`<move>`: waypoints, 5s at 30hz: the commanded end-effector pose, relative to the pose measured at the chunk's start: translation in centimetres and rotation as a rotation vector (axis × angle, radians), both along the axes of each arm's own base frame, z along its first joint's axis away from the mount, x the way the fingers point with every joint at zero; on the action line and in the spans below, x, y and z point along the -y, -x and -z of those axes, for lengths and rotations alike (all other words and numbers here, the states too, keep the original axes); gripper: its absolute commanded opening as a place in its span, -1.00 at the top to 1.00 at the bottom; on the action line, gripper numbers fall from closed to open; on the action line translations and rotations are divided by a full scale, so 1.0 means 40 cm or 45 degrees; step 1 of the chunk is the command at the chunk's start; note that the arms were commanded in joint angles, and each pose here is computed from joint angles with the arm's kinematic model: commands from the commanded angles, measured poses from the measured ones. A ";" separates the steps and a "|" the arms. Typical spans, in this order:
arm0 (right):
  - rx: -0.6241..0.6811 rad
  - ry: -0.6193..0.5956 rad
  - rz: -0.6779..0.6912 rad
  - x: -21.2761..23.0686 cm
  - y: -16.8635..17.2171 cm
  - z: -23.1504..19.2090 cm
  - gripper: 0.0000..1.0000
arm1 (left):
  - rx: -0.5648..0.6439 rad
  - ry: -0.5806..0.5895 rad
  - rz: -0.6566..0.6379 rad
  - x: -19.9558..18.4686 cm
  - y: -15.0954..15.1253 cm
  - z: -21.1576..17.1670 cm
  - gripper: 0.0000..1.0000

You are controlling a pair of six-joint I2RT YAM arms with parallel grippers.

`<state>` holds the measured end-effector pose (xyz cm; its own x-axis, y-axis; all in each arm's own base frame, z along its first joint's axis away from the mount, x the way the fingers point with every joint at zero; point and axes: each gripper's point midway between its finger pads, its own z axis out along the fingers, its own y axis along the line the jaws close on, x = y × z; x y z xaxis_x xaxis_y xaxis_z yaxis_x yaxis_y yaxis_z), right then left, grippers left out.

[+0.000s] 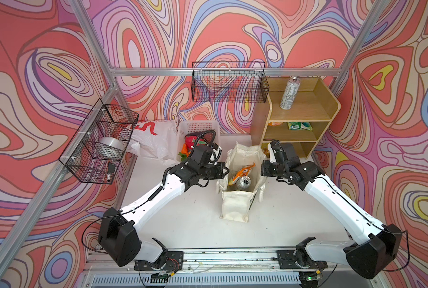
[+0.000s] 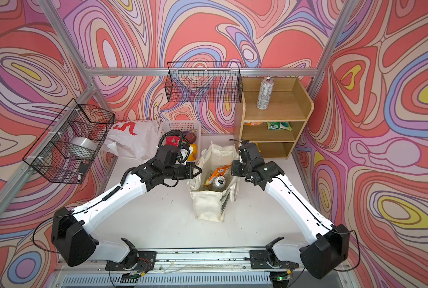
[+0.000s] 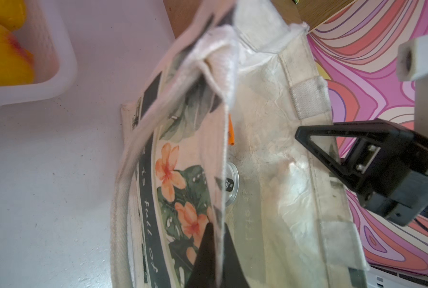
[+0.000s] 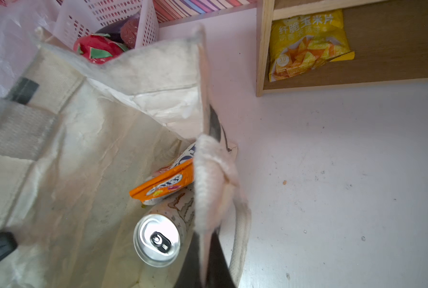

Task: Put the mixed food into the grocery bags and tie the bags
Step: 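Grasp the tote's far rim with the right gripper while left holds near rim, then slide the tote bag toward the shelf with both grippers holding its rims, then release the rim and draw the left gripper back while right holds the tote, then move the left gripper to the white plastic bag while right releases the tote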

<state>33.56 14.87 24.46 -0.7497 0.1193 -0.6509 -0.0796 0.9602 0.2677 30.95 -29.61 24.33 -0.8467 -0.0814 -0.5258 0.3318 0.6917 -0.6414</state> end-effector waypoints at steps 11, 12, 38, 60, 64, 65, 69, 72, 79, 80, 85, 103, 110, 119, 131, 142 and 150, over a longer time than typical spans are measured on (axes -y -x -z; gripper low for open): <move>0.174 -0.056 -0.053 -0.012 -0.035 -0.220 1.00 | 0.195 0.265 0.203 0.194 0.029 -0.198 1.00; 0.185 -0.033 -0.023 0.006 -0.034 -0.221 1.00 | 0.203 0.264 0.212 0.211 0.033 -0.201 1.00; -0.012 0.148 0.522 0.462 -0.111 -0.055 1.00 | 0.195 0.420 0.093 0.588 -0.007 -0.121 1.00; -0.053 0.138 0.536 0.467 -0.019 -0.016 0.45 | 0.365 0.283 0.240 0.526 -0.015 -0.177 0.13; -0.046 0.157 0.552 0.475 -0.012 -0.013 1.00 | 0.406 0.204 0.254 0.457 -0.012 -0.207 0.10; -0.040 0.160 0.555 0.477 -0.012 -0.015 1.00 | 0.412 0.187 0.259 0.438 -0.010 -0.211 0.10; -0.019 0.179 0.571 0.486 -0.019 -0.030 1.00 | 0.442 0.115 0.224 0.341 -0.006 -0.223 0.10; 0.026 0.203 0.607 0.502 -0.028 -0.063 1.00 | 0.465 0.026 0.178 0.259 0.004 -0.214 0.10; 0.084 0.256 0.636 0.527 -0.074 -0.122 1.00 | 0.439 -0.175 0.076 0.080 0.038 -0.151 0.09; 0.079 0.260 0.635 0.528 -0.080 -0.118 1.00 | 0.442 -0.189 0.063 0.058 0.044 -0.148 0.08; 0.048 0.297 0.663 0.547 -0.094 -0.081 1.00 | 0.440 -0.220 0.014 -0.010 0.067 -0.133 0.05; 0.058 0.304 0.772 0.617 -0.131 -0.104 1.00 | 0.405 -0.250 0.003 -0.025 0.068 -0.093 0.05; 0.048 0.213 0.724 0.582 -0.115 -0.095 0.31 | 0.406 -0.279 -0.024 -0.038 0.059 -0.090 0.04; 0.328 -0.007 0.522 0.476 -0.054 -0.370 -0.34 | 0.317 -0.435 -0.416 -0.277 -0.026 -0.068 -0.13; 0.258 -0.508 -0.208 -0.060 0.038 -0.327 -0.35 | 0.088 -0.602 -1.032 -0.751 -0.157 0.102 -0.40; 0.010 -0.438 -0.418 -0.282 0.120 -0.068 -0.37 | -0.034 -0.684 -0.959 -0.844 -0.320 0.228 -0.45; -0.008 -0.320 -0.353 -0.247 0.111 -0.026 -0.38 | -0.051 -0.759 -0.929 -0.913 -0.427 0.292 -0.45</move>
